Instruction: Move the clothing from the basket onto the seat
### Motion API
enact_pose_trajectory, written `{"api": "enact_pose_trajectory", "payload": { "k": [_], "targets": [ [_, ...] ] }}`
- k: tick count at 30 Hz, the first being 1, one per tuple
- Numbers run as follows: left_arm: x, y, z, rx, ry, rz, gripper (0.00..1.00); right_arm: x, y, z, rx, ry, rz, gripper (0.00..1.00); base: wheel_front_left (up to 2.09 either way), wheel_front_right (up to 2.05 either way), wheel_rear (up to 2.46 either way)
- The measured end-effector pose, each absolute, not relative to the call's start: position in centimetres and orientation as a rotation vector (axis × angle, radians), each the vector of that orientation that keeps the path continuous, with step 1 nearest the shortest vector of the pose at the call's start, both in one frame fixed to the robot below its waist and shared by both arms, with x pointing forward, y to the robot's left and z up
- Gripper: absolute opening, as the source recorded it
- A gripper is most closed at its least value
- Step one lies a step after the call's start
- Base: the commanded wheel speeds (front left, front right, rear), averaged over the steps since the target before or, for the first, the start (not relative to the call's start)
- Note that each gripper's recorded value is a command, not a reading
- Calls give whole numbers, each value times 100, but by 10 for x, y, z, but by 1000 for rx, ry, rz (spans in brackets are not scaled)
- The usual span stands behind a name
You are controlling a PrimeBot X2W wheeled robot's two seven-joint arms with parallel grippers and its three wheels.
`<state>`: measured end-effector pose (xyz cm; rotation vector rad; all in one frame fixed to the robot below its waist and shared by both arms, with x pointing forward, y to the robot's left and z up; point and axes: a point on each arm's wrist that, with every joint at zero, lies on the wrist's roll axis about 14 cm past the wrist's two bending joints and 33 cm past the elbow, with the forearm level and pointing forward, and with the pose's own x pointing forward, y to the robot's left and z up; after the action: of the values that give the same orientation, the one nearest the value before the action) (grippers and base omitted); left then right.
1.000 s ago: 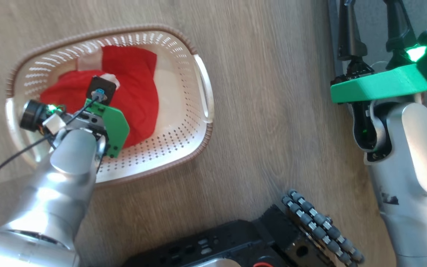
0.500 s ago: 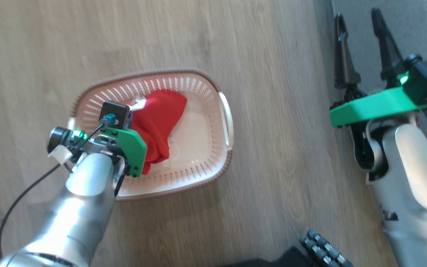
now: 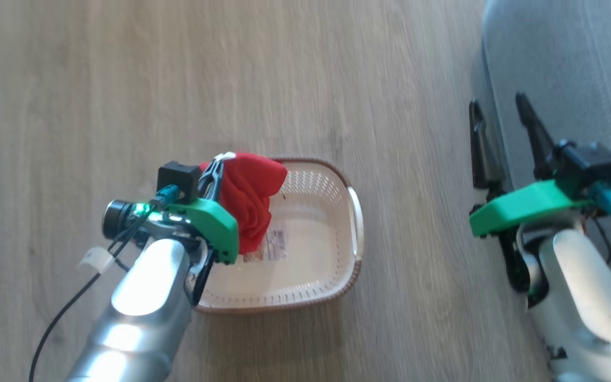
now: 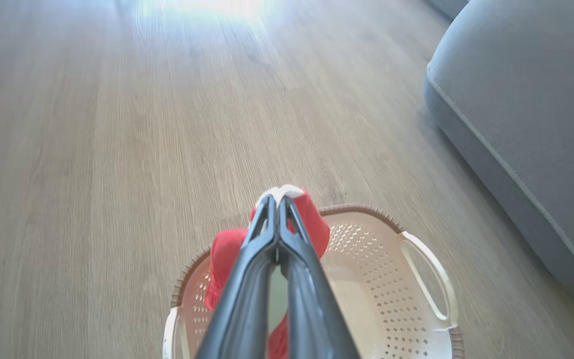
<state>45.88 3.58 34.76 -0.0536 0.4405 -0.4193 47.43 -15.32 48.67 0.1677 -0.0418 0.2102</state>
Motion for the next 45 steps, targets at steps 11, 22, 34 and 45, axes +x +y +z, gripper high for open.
{"api": "enact_pose_trajectory", "payload": {
  "k": [11,22,34,45],
  "targets": [
    [464,32,463,-97,123,-420,0,442,-136,502,181,-51,249,100,0,0,0],
    [453,21,572,-124,-181,-466,0,416,-126,510,185,-61,268,100,0,0,0],
    [444,12,628,-142,-332,-503,0,408,-120,504,196,-42,277,100,0,0,0],
    [438,8,626,-129,-327,-522,0,402,-13,564,207,-190,637,100,0,0,0]
  ]
}}
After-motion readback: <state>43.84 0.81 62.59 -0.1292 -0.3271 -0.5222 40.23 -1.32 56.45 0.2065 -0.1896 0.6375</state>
